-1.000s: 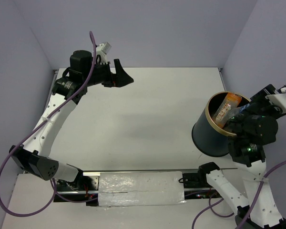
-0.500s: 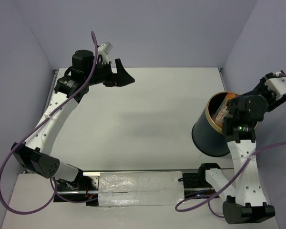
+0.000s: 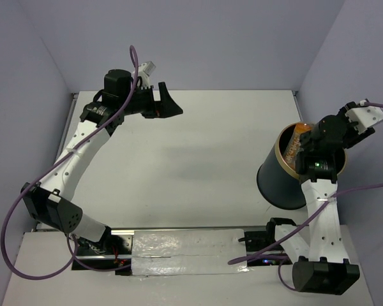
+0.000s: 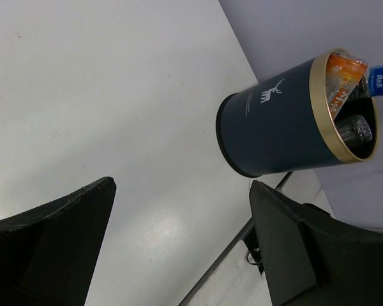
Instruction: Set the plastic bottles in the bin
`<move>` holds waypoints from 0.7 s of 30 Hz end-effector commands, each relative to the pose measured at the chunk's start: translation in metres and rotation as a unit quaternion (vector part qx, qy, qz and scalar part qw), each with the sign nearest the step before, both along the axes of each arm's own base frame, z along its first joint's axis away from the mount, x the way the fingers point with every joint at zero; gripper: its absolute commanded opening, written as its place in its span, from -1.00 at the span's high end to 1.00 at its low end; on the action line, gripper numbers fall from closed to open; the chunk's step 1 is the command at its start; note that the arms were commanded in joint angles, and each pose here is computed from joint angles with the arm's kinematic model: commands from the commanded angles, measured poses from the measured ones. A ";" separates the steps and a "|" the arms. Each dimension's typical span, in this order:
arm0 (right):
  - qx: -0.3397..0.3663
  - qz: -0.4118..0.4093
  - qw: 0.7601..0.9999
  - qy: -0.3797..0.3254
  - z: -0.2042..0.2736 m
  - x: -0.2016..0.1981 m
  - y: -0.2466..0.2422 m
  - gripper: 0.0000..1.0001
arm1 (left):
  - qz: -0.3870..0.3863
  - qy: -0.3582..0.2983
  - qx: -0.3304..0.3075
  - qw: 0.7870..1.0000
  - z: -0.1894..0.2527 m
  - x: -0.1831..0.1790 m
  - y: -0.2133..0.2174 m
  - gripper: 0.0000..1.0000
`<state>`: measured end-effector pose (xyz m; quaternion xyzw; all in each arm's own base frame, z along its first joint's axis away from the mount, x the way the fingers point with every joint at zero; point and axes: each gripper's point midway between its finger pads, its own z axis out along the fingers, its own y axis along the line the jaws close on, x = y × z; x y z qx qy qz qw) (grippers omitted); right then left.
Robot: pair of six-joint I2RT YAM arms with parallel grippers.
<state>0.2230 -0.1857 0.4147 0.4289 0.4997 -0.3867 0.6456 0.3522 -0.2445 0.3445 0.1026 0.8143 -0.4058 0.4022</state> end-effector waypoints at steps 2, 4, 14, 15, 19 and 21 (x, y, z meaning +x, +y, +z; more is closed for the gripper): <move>0.032 0.002 0.999 0.013 -0.036 0.003 0.001 1.00 | -0.013 -0.020 -0.016 1.000 0.011 0.003 -0.005 -0.99; 0.040 0.005 0.999 0.018 -0.045 0.004 0.002 1.00 | -0.013 -0.019 -0.015 1.000 0.010 0.004 -0.006 -0.99; 0.056 0.062 0.996 0.018 -0.086 0.002 0.014 0.73 | -0.020 -0.011 -0.020 1.000 0.007 0.006 -0.009 -0.99; 0.058 0.063 0.996 0.022 -0.089 0.001 0.014 0.73 | -0.021 -0.011 -0.021 0.999 0.007 0.005 -0.010 -0.99; 0.068 0.080 0.994 0.028 -0.100 0.002 0.018 0.43 | -0.027 -0.005 -0.029 0.999 0.004 0.004 -0.012 -0.99; 0.072 0.087 0.993 0.034 -0.104 0.005 0.020 0.38 | -0.029 -0.003 -0.032 0.999 0.005 0.002 -0.013 -0.99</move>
